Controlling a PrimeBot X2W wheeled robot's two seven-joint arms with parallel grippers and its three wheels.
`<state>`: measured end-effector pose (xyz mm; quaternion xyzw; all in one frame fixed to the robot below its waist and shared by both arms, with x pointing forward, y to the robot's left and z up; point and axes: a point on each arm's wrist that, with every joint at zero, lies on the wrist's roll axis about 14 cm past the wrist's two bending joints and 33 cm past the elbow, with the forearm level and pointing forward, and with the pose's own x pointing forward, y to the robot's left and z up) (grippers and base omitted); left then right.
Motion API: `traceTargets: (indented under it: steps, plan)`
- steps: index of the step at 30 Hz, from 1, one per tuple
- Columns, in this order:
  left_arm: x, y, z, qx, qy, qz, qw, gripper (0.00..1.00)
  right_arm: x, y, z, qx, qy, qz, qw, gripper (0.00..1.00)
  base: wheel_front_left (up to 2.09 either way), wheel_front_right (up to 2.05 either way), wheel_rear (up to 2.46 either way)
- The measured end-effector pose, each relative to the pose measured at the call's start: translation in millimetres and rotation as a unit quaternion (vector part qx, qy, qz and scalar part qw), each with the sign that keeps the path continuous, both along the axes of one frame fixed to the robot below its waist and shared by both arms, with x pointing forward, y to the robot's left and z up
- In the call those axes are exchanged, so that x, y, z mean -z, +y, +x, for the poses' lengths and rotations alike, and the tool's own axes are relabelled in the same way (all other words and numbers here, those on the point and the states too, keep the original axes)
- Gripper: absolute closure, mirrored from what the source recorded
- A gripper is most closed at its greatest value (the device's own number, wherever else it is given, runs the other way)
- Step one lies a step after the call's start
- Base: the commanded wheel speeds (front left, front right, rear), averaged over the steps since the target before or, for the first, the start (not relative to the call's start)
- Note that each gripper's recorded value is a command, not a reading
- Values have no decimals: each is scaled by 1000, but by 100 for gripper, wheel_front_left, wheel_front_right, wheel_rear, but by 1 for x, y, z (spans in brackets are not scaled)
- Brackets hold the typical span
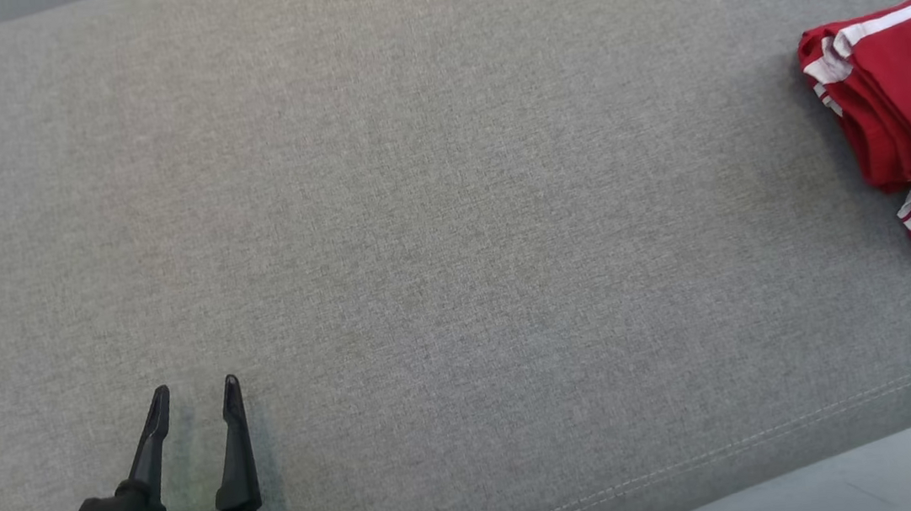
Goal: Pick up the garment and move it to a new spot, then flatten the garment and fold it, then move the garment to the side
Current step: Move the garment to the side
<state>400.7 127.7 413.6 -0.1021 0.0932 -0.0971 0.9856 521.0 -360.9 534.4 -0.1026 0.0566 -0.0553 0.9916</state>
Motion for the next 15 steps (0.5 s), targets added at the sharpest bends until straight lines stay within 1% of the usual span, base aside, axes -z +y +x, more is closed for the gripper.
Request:
traceTargets:
  steps: [4,8,12,13,15]
  plan:
    - [-10,9,-10,-16,-8,-2,1000,0,-29,21,-16,-31,-55,12,998,0,0,0,0]
    - [-21,25,-20,-46,-18,-7,999,0,-56,41,-35,-49,-116,32,992,0,0,0,0]
    - [-27,31,-33,-61,-23,-10,998,0,-44,67,-60,-58,-129,42,989,0,0,0,0]
    - [-29,32,-36,-62,-24,-10,998,0,-38,75,-65,-62,-127,42,989,0,0,0,0]
    - [-31,34,-41,-66,-26,-9,997,0,-22,94,-75,-63,-122,61,989,0,0,0,0]
